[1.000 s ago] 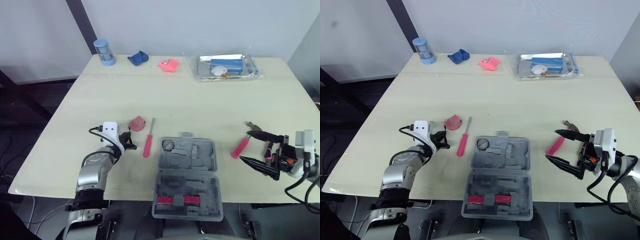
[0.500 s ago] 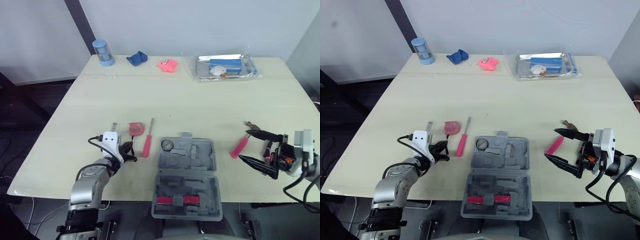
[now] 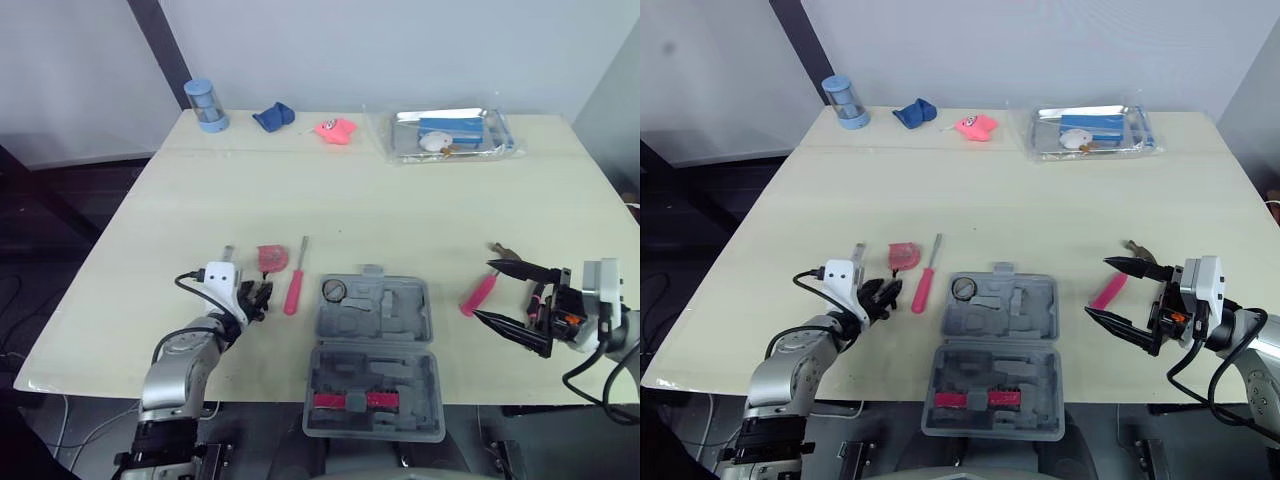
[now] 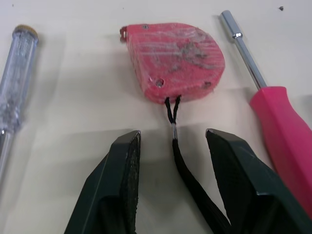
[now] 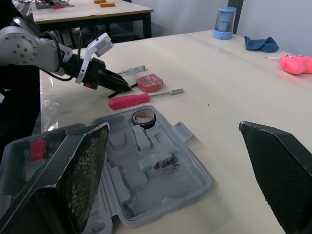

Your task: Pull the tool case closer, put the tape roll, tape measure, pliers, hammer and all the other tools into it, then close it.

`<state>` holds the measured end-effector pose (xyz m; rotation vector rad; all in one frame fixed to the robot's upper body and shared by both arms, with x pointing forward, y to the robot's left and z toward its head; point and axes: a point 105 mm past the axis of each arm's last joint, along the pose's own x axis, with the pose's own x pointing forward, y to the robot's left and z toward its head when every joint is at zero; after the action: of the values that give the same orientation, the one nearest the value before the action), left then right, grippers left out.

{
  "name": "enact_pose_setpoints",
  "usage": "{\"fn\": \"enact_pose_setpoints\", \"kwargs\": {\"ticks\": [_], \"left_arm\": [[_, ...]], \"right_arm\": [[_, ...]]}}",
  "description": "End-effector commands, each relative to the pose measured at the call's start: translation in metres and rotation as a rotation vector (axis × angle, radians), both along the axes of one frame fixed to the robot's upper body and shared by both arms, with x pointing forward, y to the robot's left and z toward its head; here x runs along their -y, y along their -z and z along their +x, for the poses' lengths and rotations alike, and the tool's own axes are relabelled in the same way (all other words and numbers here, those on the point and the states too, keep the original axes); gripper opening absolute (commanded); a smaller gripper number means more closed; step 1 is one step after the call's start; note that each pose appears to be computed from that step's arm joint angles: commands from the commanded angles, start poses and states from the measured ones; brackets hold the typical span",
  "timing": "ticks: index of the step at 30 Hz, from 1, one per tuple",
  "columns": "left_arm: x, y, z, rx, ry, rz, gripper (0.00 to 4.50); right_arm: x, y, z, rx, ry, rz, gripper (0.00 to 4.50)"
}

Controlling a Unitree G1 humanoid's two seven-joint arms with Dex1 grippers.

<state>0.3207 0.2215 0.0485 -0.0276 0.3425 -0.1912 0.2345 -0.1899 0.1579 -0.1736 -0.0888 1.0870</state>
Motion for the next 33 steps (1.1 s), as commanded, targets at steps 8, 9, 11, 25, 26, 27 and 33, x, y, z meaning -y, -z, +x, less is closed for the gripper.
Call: {"fn": "enact_pose_setpoints", "kwargs": {"ticks": [8, 9, 11, 25, 26, 27, 33], "left_arm": [[0.002, -0.001, 0.005, 0.004, -0.012, -0.013, 0.90], [0.001, 0.000, 0.004, 0.003, -0.015, -0.012, 0.67], [0.000, 0.001, 0.003, 0.002, -0.019, -0.009, 0.05], [-0.002, -0.004, -0.048, -0.042, 0.071, 0.009, 0.05], [-0.002, -0.005, -0.054, -0.050, 0.079, 0.014, 0.05], [-0.002, -0.005, -0.059, -0.058, 0.087, 0.018, 0.05], [0.006, -0.005, -0.094, -0.115, 0.140, 0.020, 0.05]], "right_arm": [[-0.005, -0.012, -0.003, 0.044, -0.024, -0.012, 4.50], [-0.005, -0.012, -0.003, 0.044, -0.024, -0.013, 4.50], [-0.005, -0.013, -0.003, 0.043, -0.028, -0.012, 4.50], [-0.010, -0.012, -0.012, 0.019, -0.147, -0.046, 4.50], [-0.011, -0.012, -0.012, 0.019, -0.158, -0.048, 4.50], [-0.013, -0.012, -0.013, 0.018, -0.168, -0.051, 4.50], [-0.019, -0.010, -0.013, 0.021, -0.218, -0.063, 4.50]]}}
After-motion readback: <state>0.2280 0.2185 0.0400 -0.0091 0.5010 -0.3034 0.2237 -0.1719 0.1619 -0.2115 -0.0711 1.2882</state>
